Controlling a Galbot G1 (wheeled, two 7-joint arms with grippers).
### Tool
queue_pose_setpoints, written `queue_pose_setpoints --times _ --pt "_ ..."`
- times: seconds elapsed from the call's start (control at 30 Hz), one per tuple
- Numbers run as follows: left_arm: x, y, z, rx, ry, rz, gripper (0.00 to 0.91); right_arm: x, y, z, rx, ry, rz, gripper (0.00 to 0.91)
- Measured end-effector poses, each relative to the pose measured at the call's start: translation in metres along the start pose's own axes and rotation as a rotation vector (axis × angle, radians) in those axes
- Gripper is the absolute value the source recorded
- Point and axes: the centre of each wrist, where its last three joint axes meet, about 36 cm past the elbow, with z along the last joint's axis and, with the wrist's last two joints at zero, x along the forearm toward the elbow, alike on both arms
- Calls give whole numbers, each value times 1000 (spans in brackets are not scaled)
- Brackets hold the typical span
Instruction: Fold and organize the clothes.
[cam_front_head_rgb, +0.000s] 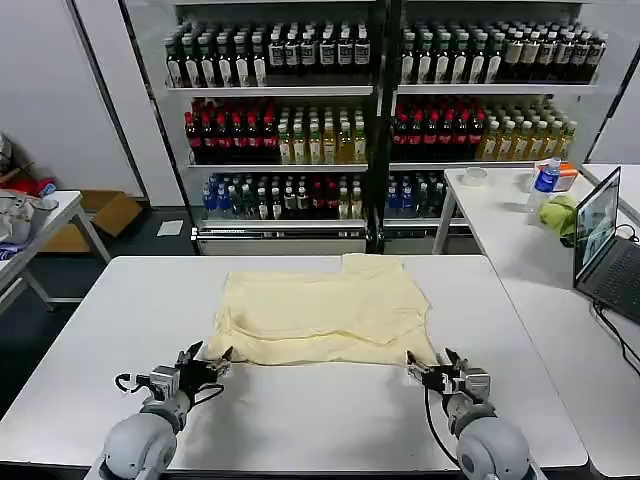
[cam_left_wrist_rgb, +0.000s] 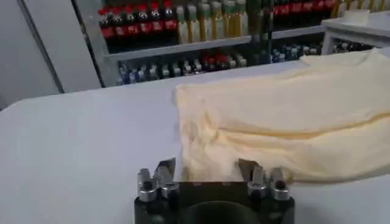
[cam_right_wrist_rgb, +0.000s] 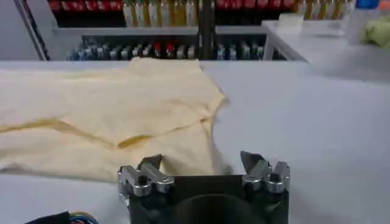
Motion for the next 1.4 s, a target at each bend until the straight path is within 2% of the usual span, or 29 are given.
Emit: queue_pose_setpoints --times 0.03,0.07,0.43,0.73,1.4 --pt "0 0 1 0 2 0 10 0 0 0 -4 2 -1 10" --pt "0 1 1 0 5 -1 10 0 0 1 -8 5 -3 0" --pt "5 5 6 15 15 2 20 3 -1 3 -28 13 -7 0" --pt "22 -2 10 32 9 15 10 19 -2 5 -8 16 -9 0" --pt "112 -35 23 52 24 60 20 109 4 26 91 38 -29 0"
